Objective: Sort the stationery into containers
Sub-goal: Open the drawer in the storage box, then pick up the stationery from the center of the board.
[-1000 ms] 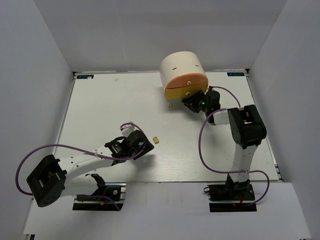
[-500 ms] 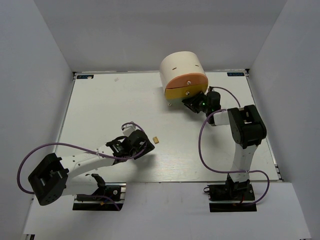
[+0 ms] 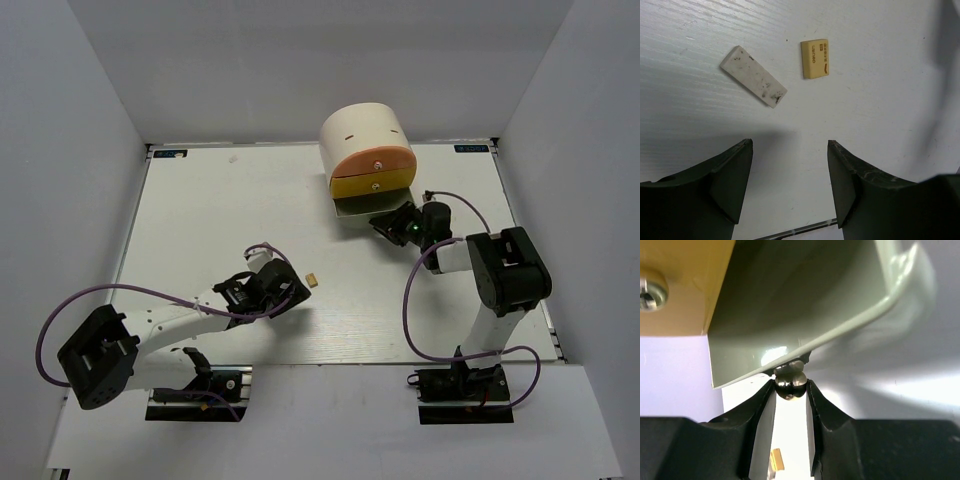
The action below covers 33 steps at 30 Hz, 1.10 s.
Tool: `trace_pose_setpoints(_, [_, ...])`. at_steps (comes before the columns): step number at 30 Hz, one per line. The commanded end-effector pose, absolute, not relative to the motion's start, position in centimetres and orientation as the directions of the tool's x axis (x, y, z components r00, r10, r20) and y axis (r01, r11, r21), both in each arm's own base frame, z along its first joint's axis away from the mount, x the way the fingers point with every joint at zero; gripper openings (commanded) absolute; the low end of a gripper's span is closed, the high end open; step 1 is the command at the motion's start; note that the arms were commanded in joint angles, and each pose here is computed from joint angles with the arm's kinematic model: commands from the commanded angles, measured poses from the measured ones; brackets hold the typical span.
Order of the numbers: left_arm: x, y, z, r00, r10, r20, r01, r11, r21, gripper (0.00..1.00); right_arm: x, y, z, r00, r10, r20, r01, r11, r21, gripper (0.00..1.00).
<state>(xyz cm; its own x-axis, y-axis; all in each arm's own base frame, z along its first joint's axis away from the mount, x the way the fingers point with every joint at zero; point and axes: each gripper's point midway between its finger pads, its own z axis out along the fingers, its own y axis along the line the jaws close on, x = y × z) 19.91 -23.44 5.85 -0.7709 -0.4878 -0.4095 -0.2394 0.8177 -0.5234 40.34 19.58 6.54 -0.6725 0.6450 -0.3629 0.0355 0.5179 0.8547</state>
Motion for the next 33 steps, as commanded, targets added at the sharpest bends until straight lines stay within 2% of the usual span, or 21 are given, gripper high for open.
trace_pose_setpoints(1, [20.6, -24.6, 7.6, -0.760, -0.496, -0.419, -0.209, 0.798, -0.566, 0.71, 39.5, 19.5, 7.1, -0.676, 0.637, -0.371, 0.019, 0.519, 0.855, 0.12])
trace_pose_setpoints(5, [21.0, -24.6, 7.8, -0.753, -0.507, -0.420, -0.212, 0.791, -0.574, 0.71, 40.2, 19.6, 7.6, -0.670, 0.629, -0.395, -0.009, 0.524, 0.851, 0.54])
trace_pose_setpoints(8, [21.1, -24.7, 8.0, -0.750, -0.510, -0.421, -0.208, 0.786, -0.582, 0.71, 40.8, 19.5, 8.5, -0.662, 0.629, -0.409, -0.033, 0.520, 0.854, 0.62])
trace_pose_setpoints(13, [21.6, -24.4, 8.0, -0.717, -0.566, -0.406, -0.271, 0.764, -0.586, 0.78, 39.6, 19.5, 8.7, -0.673, 0.623, -0.400, -0.032, 0.515, 0.857, 0.74])
trace_pose_setpoints(15, [21.7, -23.8, 7.9, -0.694, -0.598, -0.402, -0.311, 0.751, -0.582, 0.81, 38.1, 19.3, 8.1, -0.688, 0.615, -0.384, -0.019, 0.514, 0.858, 0.74])
trace_pose_setpoints(19, [21.5, -22.5, 7.5, -0.590, -0.746, -0.309, -0.484, 0.634, -0.603, 0.86, 35.6, 18.8, 8.6, -0.704, 0.592, -0.393, -0.051, 0.509, 0.859, 0.74])
trace_pose_setpoints(21, [21.2, -21.7, 6.9, -0.563, -0.771, -0.296, -0.536, 0.614, -0.579, 0.86, 34.0, 18.6, 8.6, -0.717, 0.575, -0.394, -0.063, 0.510, 0.858, 0.70])
trace_pose_setpoints(23, [21.4, -21.7, 7.2, -0.525, -0.805, -0.275, -0.589, 0.577, -0.565, 0.86, 33.0, 18.3, 9.6, -0.714, 0.552, -0.431, -0.113, 0.516, 0.849, 0.61])
trace_pose_setpoints(25, [20.9, -20.8, 6.1, -0.517, -0.804, -0.295, -0.642, 0.592, -0.488, 0.86, 31.8, 18.5, 10.0, -0.739, 0.515, -0.435, -0.143, 0.511, 0.847, 0.52])
trace_pose_setpoints(26, [21.2, -21.1, 6.5, -0.494, -0.823, -0.280, -0.665, 0.565, -0.489, 0.84, 31.7, 18.4, 10.7, -0.730, 0.484, -0.483, -0.198, 0.526, 0.827, 0.33])
trace_pose_setpoints(28, [21.8, -21.2, 6.3, -0.476, -0.829, -0.293, -0.692, 0.559, -0.457, 0.79, 30.6, 18.9, 11.3, -0.751, 0.417, -0.513, -0.268, 0.517, 0.813, 0.10])
trace_pose_setpoints(31, [22.7, -21.8, 6.6, -0.473, -0.828, -0.302, -0.705, 0.561, -0.434, 0.78, 29.6, 19.2, 12.3, -0.757, 0.359, -0.547, -0.345, 0.492, 0.800, 0.03])
trace_pose_setpoints(33, [22.7, -22.0, 5.6, -0.487, -0.820, -0.299, -0.726, 0.571, -0.383, 0.78, 28.9, 19.4, 13.1, -0.751, 0.318, -0.579, -0.403, 0.474, 0.783, 0.03])
